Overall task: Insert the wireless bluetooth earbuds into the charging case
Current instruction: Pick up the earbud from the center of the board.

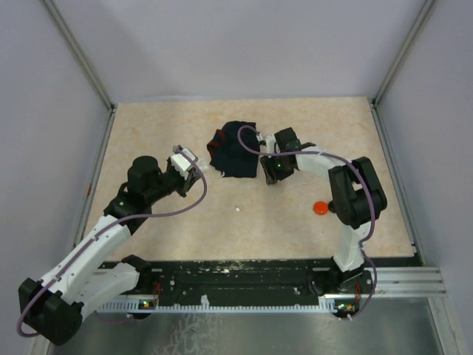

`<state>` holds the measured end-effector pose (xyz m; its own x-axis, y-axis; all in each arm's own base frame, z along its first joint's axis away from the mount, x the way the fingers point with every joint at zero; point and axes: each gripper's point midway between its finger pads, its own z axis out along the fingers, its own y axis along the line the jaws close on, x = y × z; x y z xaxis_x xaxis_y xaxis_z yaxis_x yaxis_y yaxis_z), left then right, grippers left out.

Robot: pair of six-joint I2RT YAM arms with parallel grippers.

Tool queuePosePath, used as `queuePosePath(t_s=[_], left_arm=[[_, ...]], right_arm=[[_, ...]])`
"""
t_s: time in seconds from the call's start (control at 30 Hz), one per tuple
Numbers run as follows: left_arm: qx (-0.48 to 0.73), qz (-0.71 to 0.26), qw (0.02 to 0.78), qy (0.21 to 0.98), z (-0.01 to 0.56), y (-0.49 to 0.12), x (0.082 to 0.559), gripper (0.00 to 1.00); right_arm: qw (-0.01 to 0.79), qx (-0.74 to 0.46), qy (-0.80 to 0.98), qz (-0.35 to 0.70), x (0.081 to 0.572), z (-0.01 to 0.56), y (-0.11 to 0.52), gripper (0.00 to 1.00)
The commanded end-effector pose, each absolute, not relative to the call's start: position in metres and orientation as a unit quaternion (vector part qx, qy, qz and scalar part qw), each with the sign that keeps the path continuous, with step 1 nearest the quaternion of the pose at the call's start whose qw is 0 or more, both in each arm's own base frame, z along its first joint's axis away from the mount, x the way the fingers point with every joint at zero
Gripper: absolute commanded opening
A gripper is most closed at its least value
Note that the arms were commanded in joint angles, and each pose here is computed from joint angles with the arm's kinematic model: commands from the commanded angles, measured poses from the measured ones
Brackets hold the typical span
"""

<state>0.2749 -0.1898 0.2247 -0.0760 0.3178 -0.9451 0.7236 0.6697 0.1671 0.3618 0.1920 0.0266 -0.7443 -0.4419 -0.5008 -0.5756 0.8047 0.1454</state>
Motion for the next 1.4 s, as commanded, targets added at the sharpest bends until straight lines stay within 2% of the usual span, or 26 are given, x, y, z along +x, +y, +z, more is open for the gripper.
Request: queuePosePath(t_s=[0.0,0.3,0.77,1.07,1.37], left_arm=[[0.369,-0.183,0.578,0.704,0.232,-0.193,0.275,0.01],[0.369,-0.181,0.576,0.706,0.231,-0.192,0.275,0.01],[0.369,-0.183,0.575,0.706,0.231,-0.193,0.275,0.01],[0.37,-0.185,0.574,0.707,0.23,-0.194,0.275,0.01],[0.373,-0.189,0.571,0.707,0.228,-0.195,0.274,0.01]], right_arm=[[0.264,-0.283,0.915,0.117,0.376,0.051,0.194,0.47],[0.263,-0.304,0.912,0.082,0.387,0.049,0.189,0.44],[0.22,-0.351,0.908,0.062,0.38,0.034,0.193,0.4],[0.192,-0.36,0.912,0.032,0.377,0.02,0.184,0.33],[0.194,-0.361,0.912,0.028,0.374,0.026,0.185,0.19]])
